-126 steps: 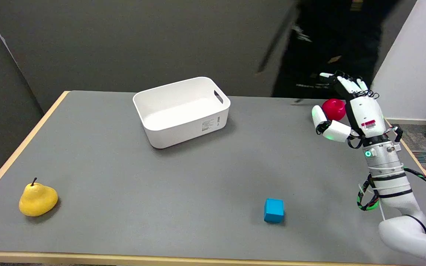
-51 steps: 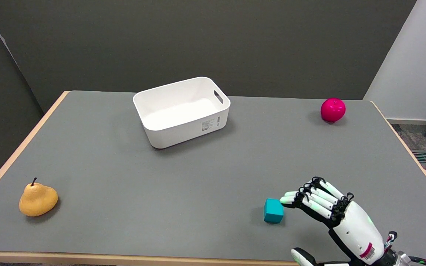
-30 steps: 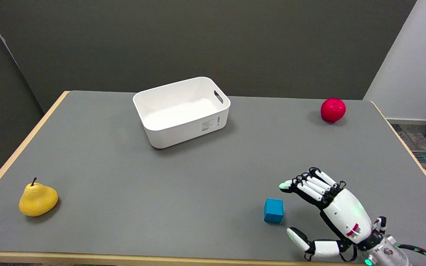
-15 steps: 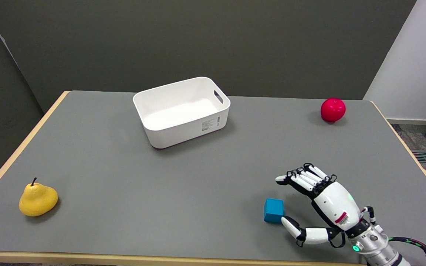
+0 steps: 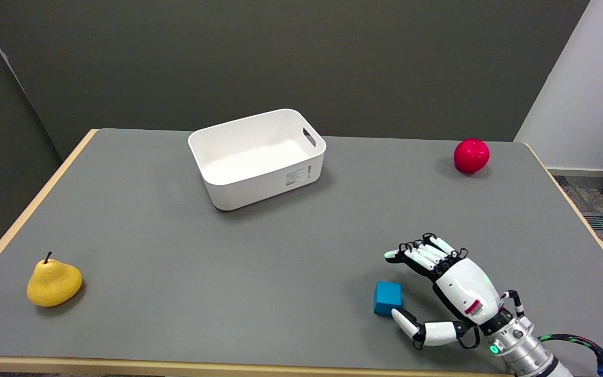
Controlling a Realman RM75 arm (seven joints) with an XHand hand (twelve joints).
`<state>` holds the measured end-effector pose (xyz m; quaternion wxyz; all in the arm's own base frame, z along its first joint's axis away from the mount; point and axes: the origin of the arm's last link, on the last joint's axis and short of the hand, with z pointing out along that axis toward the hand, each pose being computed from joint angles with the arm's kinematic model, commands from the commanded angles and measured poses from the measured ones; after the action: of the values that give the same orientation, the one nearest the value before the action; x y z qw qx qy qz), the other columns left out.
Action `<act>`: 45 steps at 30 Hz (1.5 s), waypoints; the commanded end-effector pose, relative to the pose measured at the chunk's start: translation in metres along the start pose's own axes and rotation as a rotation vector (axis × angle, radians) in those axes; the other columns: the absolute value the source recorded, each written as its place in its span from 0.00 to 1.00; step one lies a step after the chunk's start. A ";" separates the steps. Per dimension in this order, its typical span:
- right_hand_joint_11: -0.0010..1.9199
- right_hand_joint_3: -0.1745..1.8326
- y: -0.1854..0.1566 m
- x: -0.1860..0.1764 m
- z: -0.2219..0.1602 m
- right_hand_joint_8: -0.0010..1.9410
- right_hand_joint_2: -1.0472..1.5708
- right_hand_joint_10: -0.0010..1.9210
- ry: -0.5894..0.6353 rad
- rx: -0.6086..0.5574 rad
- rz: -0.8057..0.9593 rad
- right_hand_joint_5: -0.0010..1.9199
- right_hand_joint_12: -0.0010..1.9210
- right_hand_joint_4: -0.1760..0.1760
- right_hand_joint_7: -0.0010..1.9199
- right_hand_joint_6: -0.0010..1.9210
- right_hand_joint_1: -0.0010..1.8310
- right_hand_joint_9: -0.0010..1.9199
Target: Pick up the cube.
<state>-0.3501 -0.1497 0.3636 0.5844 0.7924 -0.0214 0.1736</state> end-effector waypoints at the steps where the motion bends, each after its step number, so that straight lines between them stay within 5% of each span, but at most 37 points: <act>1: 0.10 0.53 -0.007 -0.004 -0.002 0.30 0.64 0.54 -0.013 0.001 0.016 0.20 0.72 0.57 0.27 0.37 0.27 0.24; 36: 0.11 0.53 -0.009 -0.011 0.012 0.31 0.64 0.55 -0.046 0.021 0.022 0.22 0.73 0.54 0.27 0.44 0.30 0.24; 42: 0.12 0.52 -0.009 -0.008 0.015 0.32 0.65 0.56 -0.032 0.024 0.014 0.26 0.73 0.52 0.29 0.56 0.36 0.24; 44: 0.12 0.54 -0.009 -0.007 0.016 0.34 0.65 0.56 -0.030 0.024 0.014 0.28 0.74 0.56 0.30 0.61 0.40 0.25; 45: 0.12 0.46 -0.009 -0.007 0.016 0.37 0.71 0.57 -0.027 0.026 0.013 0.31 0.74 0.65 0.31 0.67 0.43 0.26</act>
<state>-0.3540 -0.1588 0.3502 0.5753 0.8002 -0.0384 0.1649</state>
